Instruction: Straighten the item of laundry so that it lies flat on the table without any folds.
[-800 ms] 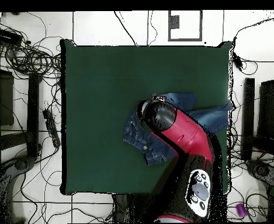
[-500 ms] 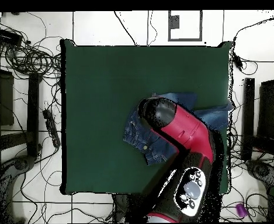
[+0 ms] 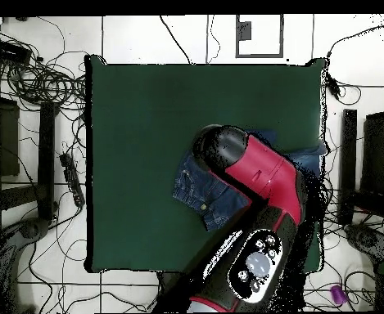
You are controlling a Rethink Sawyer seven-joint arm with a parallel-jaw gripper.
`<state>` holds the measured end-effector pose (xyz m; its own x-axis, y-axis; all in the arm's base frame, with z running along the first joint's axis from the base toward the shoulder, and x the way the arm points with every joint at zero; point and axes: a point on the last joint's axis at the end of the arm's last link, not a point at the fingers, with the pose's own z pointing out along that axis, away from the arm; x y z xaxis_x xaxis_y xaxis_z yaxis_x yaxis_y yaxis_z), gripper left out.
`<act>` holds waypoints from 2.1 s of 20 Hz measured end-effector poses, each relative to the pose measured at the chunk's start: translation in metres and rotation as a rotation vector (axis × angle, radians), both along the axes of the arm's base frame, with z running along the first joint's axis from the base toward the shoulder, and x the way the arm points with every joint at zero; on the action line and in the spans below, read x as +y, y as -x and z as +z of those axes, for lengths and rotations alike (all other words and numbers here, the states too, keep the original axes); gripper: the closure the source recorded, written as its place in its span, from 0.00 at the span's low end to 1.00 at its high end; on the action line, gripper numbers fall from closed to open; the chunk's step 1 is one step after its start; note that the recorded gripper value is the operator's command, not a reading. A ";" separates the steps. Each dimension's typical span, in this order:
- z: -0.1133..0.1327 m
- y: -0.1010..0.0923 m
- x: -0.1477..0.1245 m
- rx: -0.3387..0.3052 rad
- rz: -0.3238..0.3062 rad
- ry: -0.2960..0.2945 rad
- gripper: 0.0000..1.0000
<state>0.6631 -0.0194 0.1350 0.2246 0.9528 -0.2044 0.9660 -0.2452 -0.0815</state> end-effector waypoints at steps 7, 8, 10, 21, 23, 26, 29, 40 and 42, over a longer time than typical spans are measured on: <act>0.003 0.002 -0.019 0.000 -0.025 0.014 0.00; 0.003 0.002 -0.021 0.000 -0.028 0.014 0.00; 0.003 0.003 -0.033 0.001 -0.047 0.014 0.00; 0.025 0.008 -0.094 -0.061 -0.080 0.049 0.00; 0.031 0.008 -0.113 -0.100 -0.058 0.084 0.00; 0.036 0.007 -0.136 -0.164 -0.012 0.145 0.00; 0.033 0.003 -0.158 -0.260 0.052 0.213 0.00; -0.011 -0.003 -0.160 -0.413 0.173 0.209 0.00; -0.021 -0.002 -0.153 -0.412 0.173 0.173 0.00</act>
